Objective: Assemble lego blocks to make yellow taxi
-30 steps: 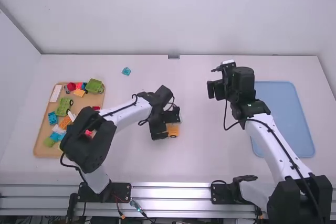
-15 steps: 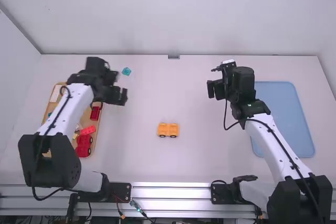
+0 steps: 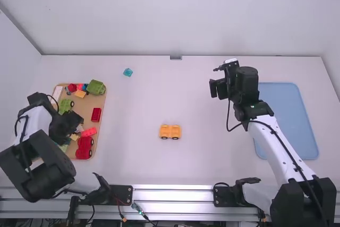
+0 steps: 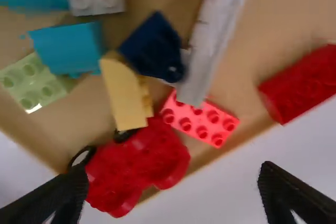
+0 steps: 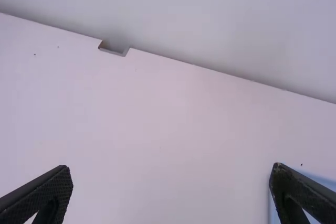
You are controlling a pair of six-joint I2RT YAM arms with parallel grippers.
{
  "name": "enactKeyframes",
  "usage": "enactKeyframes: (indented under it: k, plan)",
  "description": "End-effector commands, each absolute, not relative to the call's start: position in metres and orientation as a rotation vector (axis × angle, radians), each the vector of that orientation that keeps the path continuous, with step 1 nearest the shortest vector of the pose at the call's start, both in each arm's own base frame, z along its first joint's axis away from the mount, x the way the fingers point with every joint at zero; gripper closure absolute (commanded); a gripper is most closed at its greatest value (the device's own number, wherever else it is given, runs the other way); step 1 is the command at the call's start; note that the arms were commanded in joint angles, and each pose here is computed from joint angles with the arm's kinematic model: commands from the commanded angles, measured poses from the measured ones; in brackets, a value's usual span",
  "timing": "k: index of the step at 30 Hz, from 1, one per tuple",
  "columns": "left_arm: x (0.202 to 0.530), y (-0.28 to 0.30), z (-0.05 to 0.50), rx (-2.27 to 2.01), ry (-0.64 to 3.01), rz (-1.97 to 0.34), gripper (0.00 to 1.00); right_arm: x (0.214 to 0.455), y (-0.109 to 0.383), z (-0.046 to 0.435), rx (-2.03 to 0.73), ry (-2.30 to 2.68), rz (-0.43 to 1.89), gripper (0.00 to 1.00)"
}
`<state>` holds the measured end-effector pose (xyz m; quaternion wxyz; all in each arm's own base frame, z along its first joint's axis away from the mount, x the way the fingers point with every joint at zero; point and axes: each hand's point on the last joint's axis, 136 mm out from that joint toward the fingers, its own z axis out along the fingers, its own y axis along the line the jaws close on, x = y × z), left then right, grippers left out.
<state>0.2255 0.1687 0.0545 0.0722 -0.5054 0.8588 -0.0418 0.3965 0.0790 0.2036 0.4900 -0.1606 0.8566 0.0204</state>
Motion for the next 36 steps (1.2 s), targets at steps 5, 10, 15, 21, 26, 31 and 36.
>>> enactKeyframes:
  k: [5, 10, 15, 21, 26, 31, 36]
  plan:
    - [0.193, 0.182, 0.038, -1.769, 2.473, -0.013, 0.34, 0.402, 0.083, 0.219, -0.394, 2.048, 0.056, 0.01]
    - [0.191, 0.185, 0.033, -1.73, 2.496, 0.05, 0.34, 0.402, 0.083, 0.218, -0.394, 2.048, 0.058, 0.01]
    - [0.193, 0.189, 0.034, -1.723, 2.477, 0.061, 0.39, 0.4, 0.09, 0.218, -0.419, 2.048, 0.099, 0.01]
    - [0.198, 0.189, 0.019, -1.714, 2.512, 0.049, 0.39, 0.399, 0.091, 0.217, -0.426, 2.047, 0.111, 0.01]
    - [0.202, 0.189, 0.002, -1.718, 2.546, 0.043, 0.47, 0.399, 0.091, 0.217, -0.427, 2.047, 0.111, 0.01]
    - [0.201, 0.191, -0.008, -1.733, 2.561, 0.05, 0.53, 0.399, 0.091, 0.218, -0.426, 2.044, 0.111, 0.01]
    - [0.199, 0.196, -0.01, -1.716, 2.57, 0.13, 0.53, 0.399, 0.092, 0.218, -0.426, 2.044, 0.111, 0.01]
